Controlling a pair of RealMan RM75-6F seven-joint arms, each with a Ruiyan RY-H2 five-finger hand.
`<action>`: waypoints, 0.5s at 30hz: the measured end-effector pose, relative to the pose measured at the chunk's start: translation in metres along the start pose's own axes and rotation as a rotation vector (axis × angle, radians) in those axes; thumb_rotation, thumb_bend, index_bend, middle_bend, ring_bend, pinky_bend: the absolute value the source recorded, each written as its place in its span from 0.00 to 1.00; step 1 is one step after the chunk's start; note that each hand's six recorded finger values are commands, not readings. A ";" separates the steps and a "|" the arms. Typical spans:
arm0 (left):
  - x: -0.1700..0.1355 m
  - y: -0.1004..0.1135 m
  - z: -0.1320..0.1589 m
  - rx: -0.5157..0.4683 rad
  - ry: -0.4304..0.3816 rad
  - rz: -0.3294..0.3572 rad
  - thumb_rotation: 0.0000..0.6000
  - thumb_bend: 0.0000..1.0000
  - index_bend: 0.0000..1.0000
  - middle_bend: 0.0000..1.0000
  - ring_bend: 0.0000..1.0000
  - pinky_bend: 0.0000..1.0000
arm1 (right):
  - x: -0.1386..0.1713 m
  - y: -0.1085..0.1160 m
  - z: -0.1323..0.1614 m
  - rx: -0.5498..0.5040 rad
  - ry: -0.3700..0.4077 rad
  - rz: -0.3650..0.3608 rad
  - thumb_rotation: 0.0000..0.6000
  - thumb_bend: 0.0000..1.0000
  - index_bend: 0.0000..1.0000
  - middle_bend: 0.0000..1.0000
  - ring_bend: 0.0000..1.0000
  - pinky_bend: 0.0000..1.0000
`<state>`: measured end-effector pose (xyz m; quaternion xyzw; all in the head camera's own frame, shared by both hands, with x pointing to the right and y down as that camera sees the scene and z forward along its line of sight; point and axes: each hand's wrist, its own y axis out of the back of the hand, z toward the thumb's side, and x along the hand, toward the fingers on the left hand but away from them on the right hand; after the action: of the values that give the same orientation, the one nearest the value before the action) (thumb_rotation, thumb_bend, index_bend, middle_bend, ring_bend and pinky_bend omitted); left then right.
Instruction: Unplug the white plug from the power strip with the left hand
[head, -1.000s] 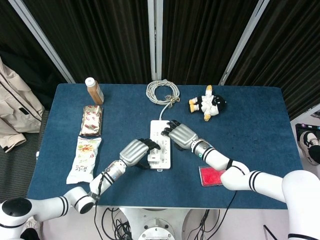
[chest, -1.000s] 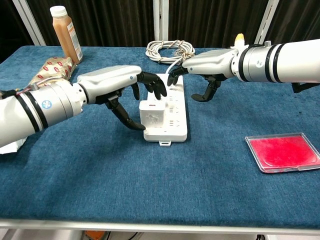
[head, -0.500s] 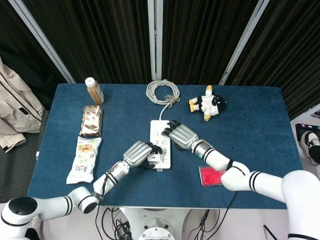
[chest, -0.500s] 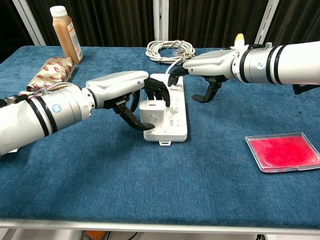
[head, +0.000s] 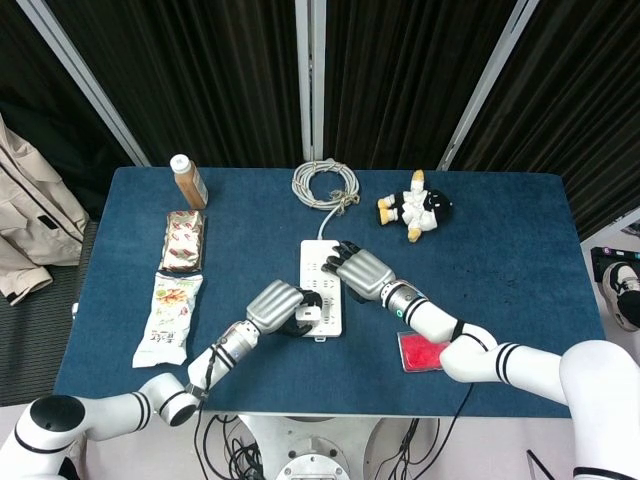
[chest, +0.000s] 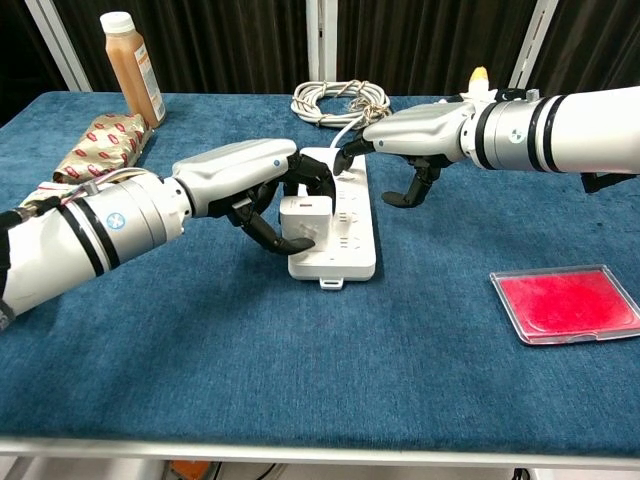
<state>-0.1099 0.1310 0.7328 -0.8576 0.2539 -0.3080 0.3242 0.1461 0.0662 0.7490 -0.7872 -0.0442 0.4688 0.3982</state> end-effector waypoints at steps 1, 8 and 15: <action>0.000 0.000 -0.001 -0.001 0.001 0.003 1.00 0.50 0.61 0.68 0.58 0.75 | 0.000 0.000 0.000 0.000 0.000 0.000 1.00 0.42 0.19 0.18 0.00 0.00; -0.003 -0.001 -0.003 -0.004 -0.007 0.024 1.00 0.52 0.63 0.70 0.59 0.75 | 0.000 -0.004 0.002 0.019 0.001 0.009 1.00 0.42 0.19 0.18 0.00 0.00; -0.007 0.000 -0.005 0.017 -0.034 0.056 1.00 0.52 0.64 0.72 0.60 0.76 | 0.001 -0.007 0.004 0.042 0.001 0.012 1.00 0.42 0.19 0.18 0.00 0.00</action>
<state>-0.1181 0.1338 0.7331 -0.8526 0.2697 -0.2862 0.3442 0.1459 0.0738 0.7519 -0.7792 -0.0295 0.4716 0.4117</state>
